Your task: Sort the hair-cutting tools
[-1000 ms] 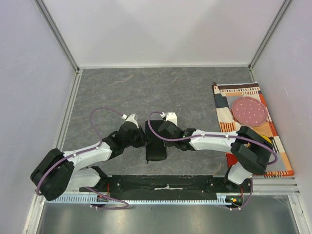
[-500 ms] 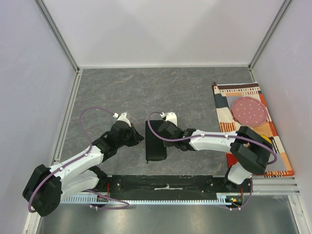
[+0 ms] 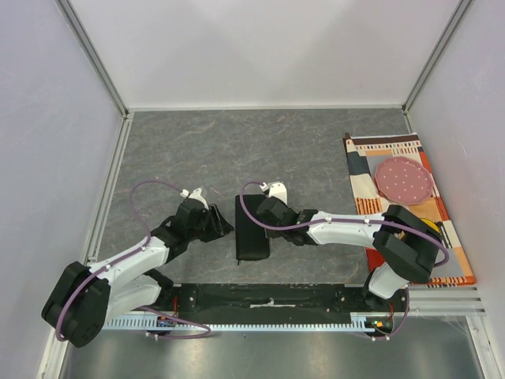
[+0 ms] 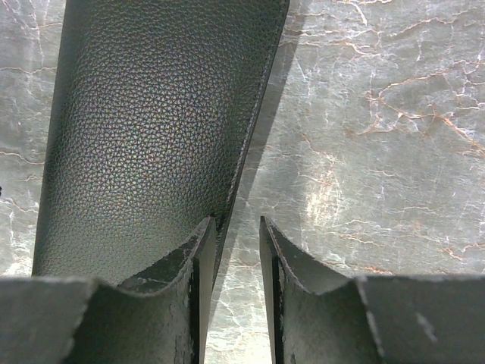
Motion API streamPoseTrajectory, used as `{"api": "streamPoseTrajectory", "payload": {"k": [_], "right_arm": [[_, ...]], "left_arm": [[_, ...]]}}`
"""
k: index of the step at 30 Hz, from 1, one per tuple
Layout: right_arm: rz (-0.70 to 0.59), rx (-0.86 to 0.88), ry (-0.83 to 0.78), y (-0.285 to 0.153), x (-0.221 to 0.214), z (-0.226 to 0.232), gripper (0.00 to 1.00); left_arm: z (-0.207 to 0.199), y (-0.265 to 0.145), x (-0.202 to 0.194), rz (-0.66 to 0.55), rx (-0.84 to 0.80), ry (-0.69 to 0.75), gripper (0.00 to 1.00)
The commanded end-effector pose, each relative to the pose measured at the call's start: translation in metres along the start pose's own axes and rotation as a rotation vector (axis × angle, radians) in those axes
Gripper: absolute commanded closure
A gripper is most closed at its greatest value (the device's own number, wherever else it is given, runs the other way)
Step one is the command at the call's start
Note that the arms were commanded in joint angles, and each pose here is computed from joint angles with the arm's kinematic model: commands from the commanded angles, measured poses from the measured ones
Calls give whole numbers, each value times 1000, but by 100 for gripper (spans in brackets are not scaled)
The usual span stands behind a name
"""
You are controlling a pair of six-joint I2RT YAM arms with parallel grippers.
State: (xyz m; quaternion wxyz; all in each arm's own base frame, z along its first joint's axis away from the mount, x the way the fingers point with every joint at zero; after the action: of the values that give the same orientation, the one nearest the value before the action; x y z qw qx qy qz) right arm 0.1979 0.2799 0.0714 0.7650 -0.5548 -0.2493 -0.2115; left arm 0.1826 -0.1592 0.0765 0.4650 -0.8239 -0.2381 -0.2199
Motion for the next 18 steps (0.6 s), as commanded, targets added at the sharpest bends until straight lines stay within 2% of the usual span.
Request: {"api": "streamPoseTrajectory", "payload": {"k": [1,2,5,11,18], "right_arm": [[44,-8,-19,8,-18,-8,62],[43,-8,-20,8,-19,-9,62],[42,-6,-17,9,-19,-9,62],[40,-2,-15,9,-20,-9,62],[61,13,-8,10,-23,-12,65]], "left_arm": [[-9,4,8,-23,-88,44,40],[-9,4,7,-20,-95,53,34],[-11,6,7,-15,-124,63,25],[-12,21,-1,72,-155,48,25],[-9,32,-7,82,-180,45,25]]}}
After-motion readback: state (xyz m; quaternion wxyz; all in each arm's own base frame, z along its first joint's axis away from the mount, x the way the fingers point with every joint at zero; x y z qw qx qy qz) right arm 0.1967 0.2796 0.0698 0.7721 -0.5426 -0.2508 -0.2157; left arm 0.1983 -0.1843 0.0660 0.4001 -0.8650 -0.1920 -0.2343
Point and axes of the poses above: each gripper's point midway between its finger pads, its own y axis out along the fingers, its own z axis along the line the jaws close on, x = y × z, the point moved 5 cm from there along -y, back along the fingers, and after that the axes turned 11 degrees about y, right-handed, at the moved point
